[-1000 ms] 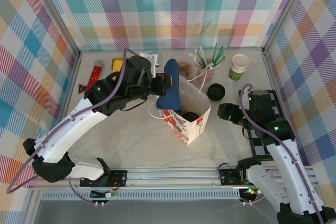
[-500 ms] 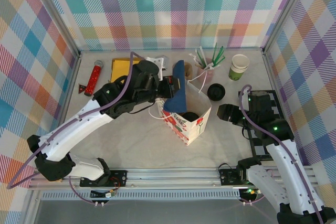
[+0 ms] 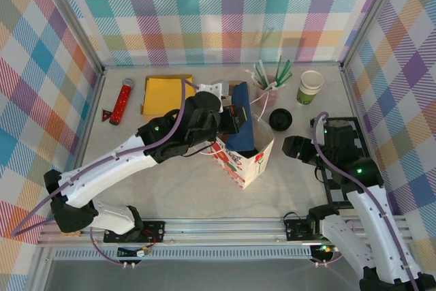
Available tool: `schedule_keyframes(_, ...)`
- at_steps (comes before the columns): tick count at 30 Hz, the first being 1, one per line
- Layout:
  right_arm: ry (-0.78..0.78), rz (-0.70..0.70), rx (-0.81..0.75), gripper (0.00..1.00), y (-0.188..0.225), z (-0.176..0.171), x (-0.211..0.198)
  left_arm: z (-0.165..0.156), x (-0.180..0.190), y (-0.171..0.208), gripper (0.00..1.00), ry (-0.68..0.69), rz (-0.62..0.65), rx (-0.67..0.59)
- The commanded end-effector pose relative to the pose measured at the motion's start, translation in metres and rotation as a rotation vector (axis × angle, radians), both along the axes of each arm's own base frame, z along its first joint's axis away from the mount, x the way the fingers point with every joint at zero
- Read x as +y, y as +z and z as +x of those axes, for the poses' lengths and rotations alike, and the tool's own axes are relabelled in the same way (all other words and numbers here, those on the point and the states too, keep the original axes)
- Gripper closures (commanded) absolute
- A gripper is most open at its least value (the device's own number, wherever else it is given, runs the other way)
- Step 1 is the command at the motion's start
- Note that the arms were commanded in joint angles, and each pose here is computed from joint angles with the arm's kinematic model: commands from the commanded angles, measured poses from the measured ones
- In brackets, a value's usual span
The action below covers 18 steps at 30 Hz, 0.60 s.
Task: Pack the takeout coffee
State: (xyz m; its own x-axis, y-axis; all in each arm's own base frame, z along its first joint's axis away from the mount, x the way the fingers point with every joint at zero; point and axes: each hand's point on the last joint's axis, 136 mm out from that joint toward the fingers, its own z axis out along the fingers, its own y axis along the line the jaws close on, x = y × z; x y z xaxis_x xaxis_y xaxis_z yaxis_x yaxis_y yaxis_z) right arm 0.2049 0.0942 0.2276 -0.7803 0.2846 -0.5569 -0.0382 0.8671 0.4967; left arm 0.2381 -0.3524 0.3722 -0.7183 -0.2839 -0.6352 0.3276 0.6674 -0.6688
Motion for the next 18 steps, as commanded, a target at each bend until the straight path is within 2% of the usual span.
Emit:
schedule_keyframes(1, -0.007, 0.016, 0.006, 0.31, -0.001, -0.004, 0.0, 0.008, -0.001, 0.004, 1.0, 0.072, -0.067, -0.012)
schedule_keyframes(11, -0.008, 0.009, 0.005, 0.31, -0.001, -0.008, -0.002, 0.02, 0.026, -0.013, 1.0, 0.226, -0.056, -0.028)
schedule_keyframes(18, -0.003, 0.019, 0.01, 0.31, 0.001, -0.003, 0.001, 0.026, 0.039, -0.018, 1.0, 0.257, 0.059, -0.093)
